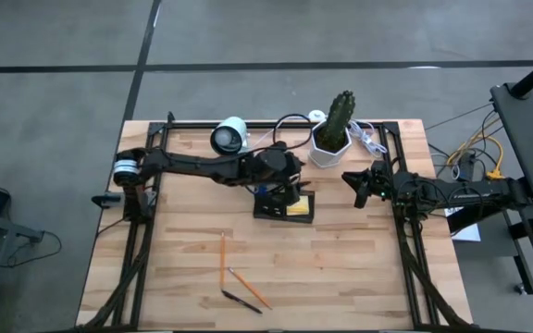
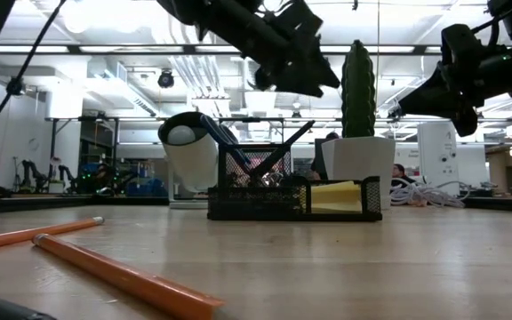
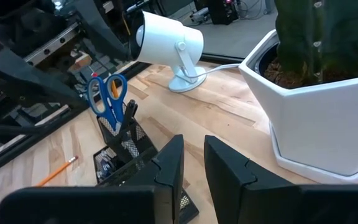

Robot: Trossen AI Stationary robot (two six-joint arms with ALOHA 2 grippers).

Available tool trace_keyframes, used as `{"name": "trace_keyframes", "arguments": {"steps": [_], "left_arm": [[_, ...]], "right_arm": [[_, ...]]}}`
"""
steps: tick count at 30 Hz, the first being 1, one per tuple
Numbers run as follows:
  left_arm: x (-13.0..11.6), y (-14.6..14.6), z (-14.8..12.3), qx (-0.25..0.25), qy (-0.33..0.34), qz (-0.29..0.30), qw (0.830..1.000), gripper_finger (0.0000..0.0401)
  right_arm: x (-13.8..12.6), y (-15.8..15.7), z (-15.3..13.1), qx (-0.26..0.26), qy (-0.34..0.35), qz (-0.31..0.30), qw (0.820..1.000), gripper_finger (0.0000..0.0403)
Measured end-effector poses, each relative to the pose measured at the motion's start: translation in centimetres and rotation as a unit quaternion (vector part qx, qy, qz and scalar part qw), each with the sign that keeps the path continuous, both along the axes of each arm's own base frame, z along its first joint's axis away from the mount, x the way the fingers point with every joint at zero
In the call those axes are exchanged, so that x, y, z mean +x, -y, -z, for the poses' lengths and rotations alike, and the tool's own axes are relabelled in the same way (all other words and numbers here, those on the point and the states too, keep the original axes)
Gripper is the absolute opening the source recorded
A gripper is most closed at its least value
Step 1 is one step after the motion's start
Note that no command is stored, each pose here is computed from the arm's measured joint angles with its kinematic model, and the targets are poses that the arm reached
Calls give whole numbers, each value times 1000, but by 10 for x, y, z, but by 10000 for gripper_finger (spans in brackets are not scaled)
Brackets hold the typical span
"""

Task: Pick and place office supplies into organizer
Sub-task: Put the top black pen into the black desk organizer

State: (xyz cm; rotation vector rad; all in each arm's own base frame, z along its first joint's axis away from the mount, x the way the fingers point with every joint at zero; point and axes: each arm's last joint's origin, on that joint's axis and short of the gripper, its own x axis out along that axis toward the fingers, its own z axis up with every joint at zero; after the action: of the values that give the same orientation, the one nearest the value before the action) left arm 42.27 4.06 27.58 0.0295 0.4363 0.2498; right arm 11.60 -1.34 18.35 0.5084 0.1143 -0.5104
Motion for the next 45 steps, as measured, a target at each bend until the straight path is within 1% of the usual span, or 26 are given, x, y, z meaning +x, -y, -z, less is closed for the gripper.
{"name": "trace_keyframes", "arguments": {"steps": [2,6,9,13,18,21,25,36,39,40,45], "left_arm": [[4,0,4,-4,-7,9,1000,267],[2,0,22,-13,-69,8,997,267],[0,0,27,-13,-89,4,996,267],[-2,0,31,-23,-92,-4,995,267],[-5,-1,39,-19,-106,-16,994,267],[-5,-1,39,-15,-103,-22,994,263],[-5,-1,40,-14,-105,-22,994,230],[-5,-1,39,-13,-103,-24,994,69],[-5,-1,39,-14,-103,-21,994,33],[-5,0,39,-15,-103,-19,994,26],[-5,0,39,-17,-102,-16,994,26]], "right_arm": [[0,0,0,0,0,-1,1000,54],[0,0,0,0,0,-1,1000,54],[0,0,0,0,0,-1,1000,54],[0,0,0,0,-1,-1,1000,54],[0,0,1,0,-3,-1,1000,54],[0,0,1,0,-3,-1,1000,54],[0,0,1,0,-3,-1,1000,54],[0,0,1,0,-4,-1,1000,54],[0,0,1,-1,-4,-1,1000,54],[0,0,1,-1,-4,-1,1000,54],[0,0,1,0,-4,-1,1000,54]]}}
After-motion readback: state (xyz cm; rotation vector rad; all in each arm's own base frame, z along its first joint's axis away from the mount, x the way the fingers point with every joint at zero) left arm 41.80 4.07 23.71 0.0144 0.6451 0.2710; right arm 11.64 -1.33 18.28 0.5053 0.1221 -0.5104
